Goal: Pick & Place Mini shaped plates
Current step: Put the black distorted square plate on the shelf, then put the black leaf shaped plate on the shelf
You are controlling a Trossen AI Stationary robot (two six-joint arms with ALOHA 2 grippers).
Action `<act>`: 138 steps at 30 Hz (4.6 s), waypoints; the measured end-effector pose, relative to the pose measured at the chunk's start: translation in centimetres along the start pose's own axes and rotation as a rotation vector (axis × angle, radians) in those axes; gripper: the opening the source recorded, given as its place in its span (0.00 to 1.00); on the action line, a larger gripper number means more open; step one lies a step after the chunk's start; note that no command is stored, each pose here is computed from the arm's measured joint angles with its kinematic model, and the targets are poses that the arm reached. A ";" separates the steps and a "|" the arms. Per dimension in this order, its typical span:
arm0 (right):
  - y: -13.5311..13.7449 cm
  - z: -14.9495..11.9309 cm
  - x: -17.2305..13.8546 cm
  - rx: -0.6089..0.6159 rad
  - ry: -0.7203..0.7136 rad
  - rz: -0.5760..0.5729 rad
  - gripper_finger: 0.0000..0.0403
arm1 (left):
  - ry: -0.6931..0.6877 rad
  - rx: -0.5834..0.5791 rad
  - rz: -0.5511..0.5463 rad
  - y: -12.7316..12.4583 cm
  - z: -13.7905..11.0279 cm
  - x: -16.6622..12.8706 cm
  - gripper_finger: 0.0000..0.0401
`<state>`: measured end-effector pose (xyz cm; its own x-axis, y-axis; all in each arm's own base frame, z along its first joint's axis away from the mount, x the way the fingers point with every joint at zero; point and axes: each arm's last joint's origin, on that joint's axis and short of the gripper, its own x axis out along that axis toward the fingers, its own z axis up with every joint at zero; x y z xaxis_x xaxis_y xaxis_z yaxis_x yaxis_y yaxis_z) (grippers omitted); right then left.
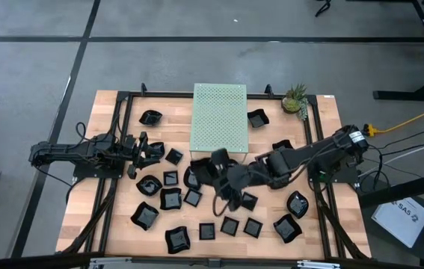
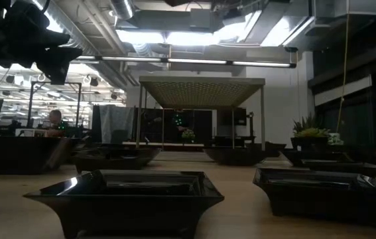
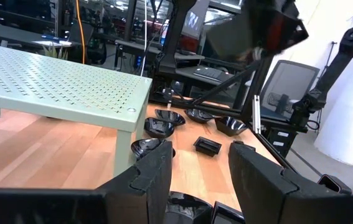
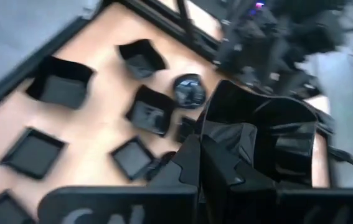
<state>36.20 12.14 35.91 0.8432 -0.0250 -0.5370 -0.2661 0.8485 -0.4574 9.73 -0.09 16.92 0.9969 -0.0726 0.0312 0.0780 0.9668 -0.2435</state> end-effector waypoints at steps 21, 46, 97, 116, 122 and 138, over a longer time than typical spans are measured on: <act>-12.3 -6.6 1.9 0.101 0.225 -0.296 0.01 | 0.000 0.000 0.000 0.0 0.0 0.0 0.38; -20.1 -17.8 2.5 0.113 0.379 -0.291 0.01 | 0.000 0.000 0.000 0.0 0.0 0.0 0.38; -20.6 -19.6 2.8 0.115 0.350 -0.264 0.26 | 0.000 0.000 0.000 0.0 0.0 0.0 0.38; -15.9 -13.8 -1.2 0.290 0.326 -0.071 0.30 | -0.002 0.000 0.009 0.0 0.0 0.0 0.38; -13.3 -12.8 -1.2 0.320 0.365 0.043 0.30 | -0.002 0.000 0.009 0.0 0.0 0.0 0.38; -5.7 -9.2 -0.5 0.478 0.455 0.096 0.30 | -0.002 0.000 0.010 0.0 0.0 0.0 0.38</act>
<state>32.95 2.43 32.29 0.5168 -0.0698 -0.8532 -0.0055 0.9964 -0.0849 9.73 -0.06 16.92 0.9976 -0.0622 0.0312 0.0680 0.9674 -0.2438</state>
